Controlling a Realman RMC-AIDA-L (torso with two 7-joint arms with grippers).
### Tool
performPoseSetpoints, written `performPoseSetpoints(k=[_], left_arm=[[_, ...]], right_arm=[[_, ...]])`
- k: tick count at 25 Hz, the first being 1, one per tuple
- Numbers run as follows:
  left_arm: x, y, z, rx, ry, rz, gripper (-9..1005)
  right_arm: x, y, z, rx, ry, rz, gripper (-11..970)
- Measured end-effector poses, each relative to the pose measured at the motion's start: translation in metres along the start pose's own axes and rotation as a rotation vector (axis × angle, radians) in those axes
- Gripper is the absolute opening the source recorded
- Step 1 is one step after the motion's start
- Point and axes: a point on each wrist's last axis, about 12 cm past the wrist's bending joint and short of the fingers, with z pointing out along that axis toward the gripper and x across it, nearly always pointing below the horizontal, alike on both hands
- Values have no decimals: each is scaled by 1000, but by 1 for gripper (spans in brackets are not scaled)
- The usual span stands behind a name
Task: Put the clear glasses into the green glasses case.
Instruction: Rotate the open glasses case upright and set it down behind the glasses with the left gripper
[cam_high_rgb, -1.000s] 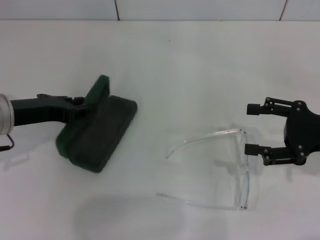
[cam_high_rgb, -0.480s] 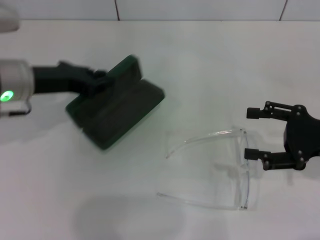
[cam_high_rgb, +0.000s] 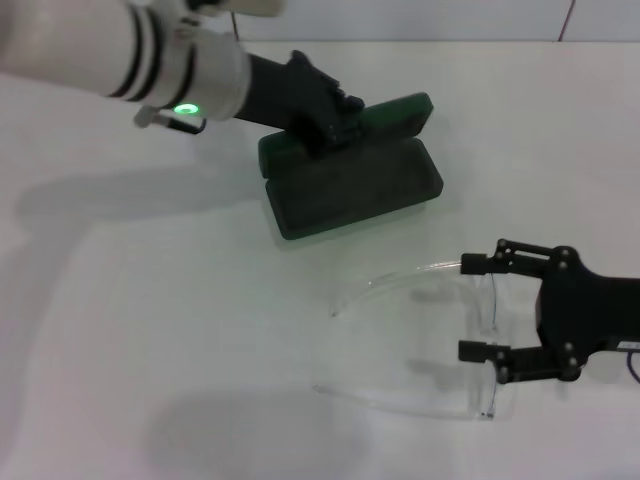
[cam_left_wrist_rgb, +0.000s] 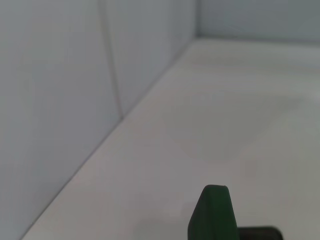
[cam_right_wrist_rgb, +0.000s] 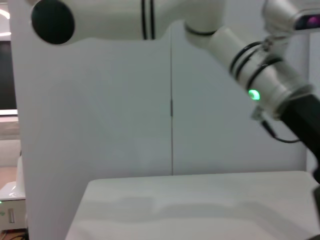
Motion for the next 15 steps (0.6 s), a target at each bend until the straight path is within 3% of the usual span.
performPoseSetpoints(k=[6,15], left_arm=[[-31,-6,22,57,77,195,209],[-49,-17,39,172,90,250,210]], right_arm=[[5,8,13,-26,-5,-4,840],[6,13,15,-32,-16,-4,840]])
